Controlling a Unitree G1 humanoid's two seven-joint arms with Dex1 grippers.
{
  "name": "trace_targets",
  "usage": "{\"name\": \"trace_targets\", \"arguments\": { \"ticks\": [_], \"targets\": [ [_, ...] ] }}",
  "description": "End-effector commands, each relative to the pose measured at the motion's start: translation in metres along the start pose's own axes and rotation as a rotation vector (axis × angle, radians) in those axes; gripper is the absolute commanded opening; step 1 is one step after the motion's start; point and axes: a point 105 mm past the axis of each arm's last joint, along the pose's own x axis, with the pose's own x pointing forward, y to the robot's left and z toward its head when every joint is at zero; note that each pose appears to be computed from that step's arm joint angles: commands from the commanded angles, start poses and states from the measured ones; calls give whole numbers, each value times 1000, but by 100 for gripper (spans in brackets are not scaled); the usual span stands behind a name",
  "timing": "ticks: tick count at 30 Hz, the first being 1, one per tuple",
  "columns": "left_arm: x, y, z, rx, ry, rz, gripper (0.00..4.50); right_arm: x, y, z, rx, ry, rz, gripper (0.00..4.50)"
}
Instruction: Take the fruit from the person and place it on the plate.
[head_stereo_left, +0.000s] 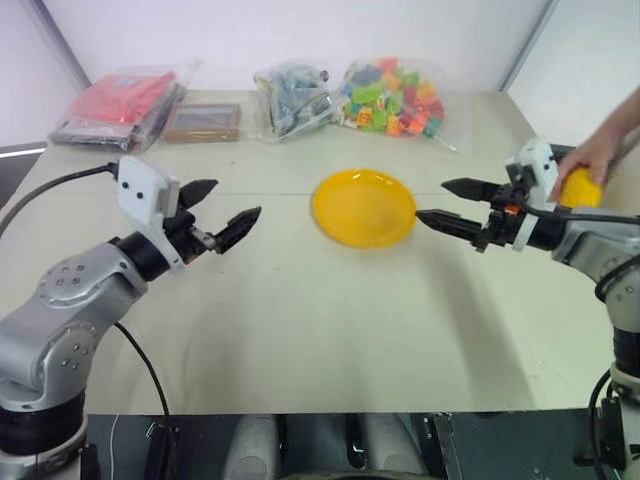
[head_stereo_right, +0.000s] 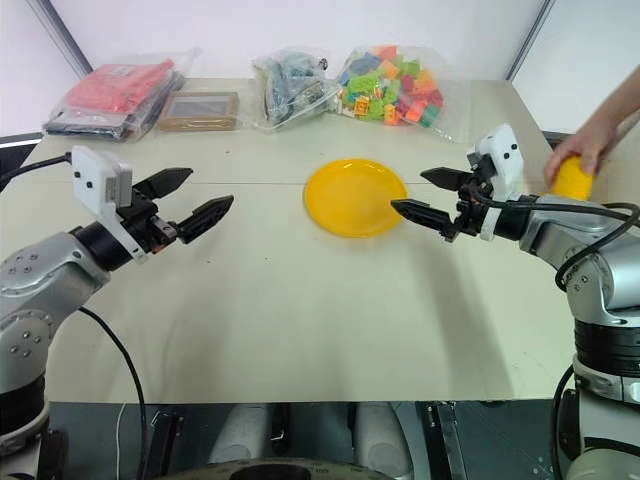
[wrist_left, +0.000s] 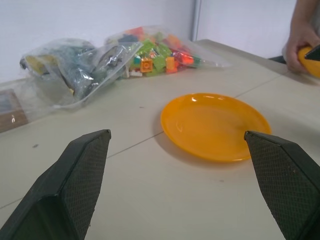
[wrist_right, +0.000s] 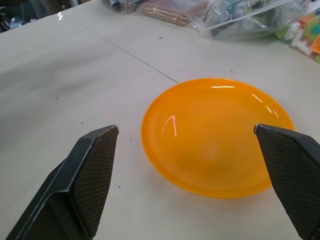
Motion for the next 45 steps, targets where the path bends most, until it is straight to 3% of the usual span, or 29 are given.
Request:
{"name": "trace_targets", "arguments": {
  "ticks": [1, 45],
  "targets": [
    [-1, 1, 12, 37, -45, -3, 450, -10, -2, 15, -56, -40, -27, 444],
    [7, 4, 16, 57, -65, 10, 450, -6, -2, 15, -65, -53, -33, 444]
  ]
}}
